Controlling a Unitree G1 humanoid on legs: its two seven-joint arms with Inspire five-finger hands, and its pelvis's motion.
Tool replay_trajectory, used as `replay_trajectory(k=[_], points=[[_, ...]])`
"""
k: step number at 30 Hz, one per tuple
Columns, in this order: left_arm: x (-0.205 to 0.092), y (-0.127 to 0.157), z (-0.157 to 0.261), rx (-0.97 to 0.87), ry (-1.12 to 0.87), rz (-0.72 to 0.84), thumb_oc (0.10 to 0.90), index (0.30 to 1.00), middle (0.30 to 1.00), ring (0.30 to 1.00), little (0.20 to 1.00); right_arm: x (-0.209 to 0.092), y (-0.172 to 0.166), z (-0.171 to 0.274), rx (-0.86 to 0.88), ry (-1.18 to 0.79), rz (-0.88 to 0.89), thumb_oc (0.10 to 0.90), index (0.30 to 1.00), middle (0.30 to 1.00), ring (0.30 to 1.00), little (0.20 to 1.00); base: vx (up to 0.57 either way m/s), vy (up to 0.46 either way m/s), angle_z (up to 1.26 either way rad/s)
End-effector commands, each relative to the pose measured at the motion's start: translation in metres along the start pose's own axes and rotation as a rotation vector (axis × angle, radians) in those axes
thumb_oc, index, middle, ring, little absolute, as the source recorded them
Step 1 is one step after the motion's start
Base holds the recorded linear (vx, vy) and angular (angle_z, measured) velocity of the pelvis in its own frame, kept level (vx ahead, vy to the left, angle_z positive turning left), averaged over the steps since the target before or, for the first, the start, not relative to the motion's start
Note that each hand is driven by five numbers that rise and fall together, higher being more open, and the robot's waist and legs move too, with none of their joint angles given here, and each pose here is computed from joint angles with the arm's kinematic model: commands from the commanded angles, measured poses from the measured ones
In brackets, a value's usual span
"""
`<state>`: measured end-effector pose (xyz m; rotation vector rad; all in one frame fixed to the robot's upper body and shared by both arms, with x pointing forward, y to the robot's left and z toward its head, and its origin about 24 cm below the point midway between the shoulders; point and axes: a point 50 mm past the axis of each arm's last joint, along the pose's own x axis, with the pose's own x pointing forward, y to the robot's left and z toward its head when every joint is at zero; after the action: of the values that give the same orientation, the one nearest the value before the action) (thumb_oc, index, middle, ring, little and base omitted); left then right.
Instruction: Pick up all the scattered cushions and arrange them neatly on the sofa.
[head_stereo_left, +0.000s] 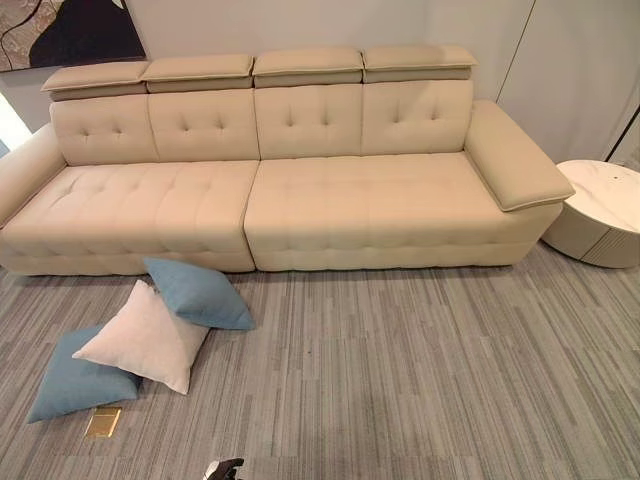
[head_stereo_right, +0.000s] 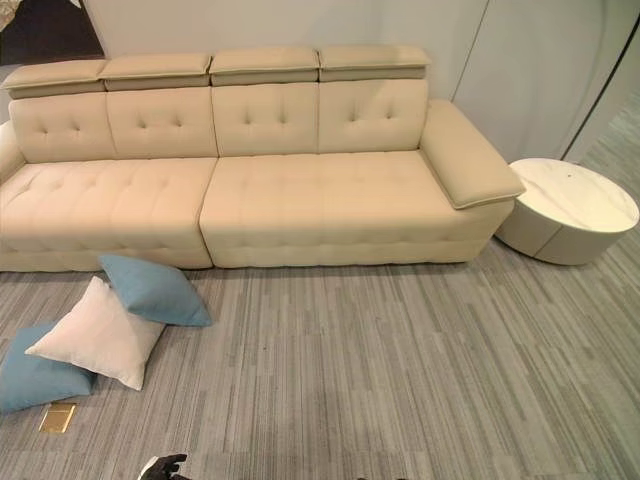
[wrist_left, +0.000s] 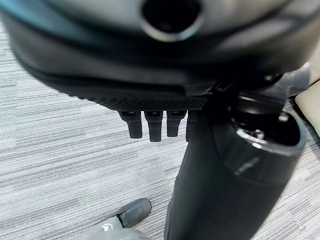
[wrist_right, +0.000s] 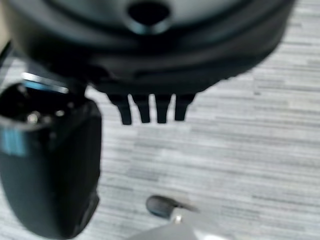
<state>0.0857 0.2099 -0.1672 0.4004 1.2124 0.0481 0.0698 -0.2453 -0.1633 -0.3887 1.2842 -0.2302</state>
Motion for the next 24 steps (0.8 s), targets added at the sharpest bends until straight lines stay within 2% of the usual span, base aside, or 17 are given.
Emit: replay_trajectory(k=[1, 24], points=[[0.0022, 0.0033, 0.0086, 0.019, -0.01, 0.025, 0.8, 0.9, 0.9, 0.9, 0.9, 0.0022, -0.0051, 0.0169, -0.008, -0.045, -0.043, 0.8, 0.9, 0.9, 0.9, 0.9, 0.0, 0.0, 0.0], [0.0024, 0.0081, 0.0041, 0.018, 0.01, 0.029, 0.8, 0.9, 0.9, 0.9, 0.9, 0.0026, -0.0063, 0.0179, -0.028, -0.047, -0.035, 0.8, 0.9, 0.9, 0.9, 0.9, 0.0, -0.014, 0.01]])
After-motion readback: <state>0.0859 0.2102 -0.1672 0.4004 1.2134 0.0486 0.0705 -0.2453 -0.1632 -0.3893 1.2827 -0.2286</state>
